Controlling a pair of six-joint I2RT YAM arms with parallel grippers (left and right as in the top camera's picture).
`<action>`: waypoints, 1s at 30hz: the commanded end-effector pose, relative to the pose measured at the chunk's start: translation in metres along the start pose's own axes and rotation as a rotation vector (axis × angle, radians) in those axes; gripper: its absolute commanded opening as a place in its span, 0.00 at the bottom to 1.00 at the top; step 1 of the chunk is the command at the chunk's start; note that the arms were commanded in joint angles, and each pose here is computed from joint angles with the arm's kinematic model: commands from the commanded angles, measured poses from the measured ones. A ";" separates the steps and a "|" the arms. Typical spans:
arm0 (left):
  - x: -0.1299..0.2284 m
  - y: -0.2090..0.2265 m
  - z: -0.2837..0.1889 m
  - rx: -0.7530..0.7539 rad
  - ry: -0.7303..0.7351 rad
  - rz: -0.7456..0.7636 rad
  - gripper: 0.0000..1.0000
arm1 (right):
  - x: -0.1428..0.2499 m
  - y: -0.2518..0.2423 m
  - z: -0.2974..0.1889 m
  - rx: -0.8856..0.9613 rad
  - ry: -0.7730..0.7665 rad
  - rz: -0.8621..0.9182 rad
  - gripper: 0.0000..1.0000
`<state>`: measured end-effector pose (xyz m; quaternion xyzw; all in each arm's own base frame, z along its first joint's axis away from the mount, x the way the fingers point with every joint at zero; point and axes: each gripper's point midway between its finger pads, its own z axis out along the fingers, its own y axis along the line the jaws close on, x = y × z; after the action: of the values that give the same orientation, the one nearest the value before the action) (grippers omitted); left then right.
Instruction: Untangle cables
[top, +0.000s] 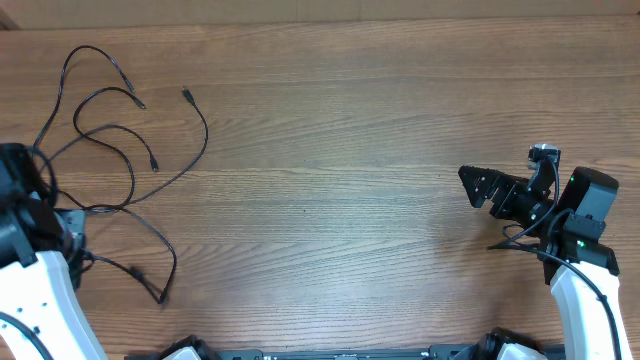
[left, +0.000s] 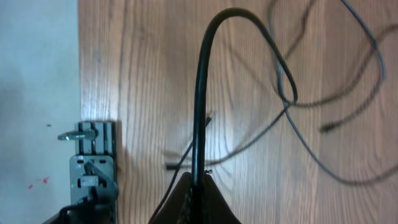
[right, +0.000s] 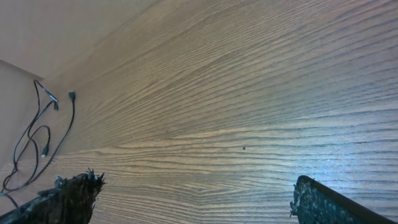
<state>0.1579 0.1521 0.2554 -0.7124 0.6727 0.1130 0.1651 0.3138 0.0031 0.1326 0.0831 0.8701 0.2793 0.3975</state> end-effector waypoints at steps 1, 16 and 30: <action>-0.023 0.006 0.020 -0.082 -0.030 -0.008 0.04 | -0.005 -0.001 -0.002 0.009 -0.014 -0.013 1.00; -0.079 -0.015 0.139 -0.242 0.027 -0.156 0.09 | -0.003 -0.002 -0.002 0.010 -0.006 -0.006 1.00; -0.079 -0.023 0.213 -0.235 0.174 -0.185 0.83 | -0.004 -0.005 -0.002 0.029 -0.010 -0.007 1.00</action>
<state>0.1812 0.3105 0.1001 -0.7991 0.5815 0.1480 0.0369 0.3130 0.0016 0.1302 0.0878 0.8728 0.2745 0.3940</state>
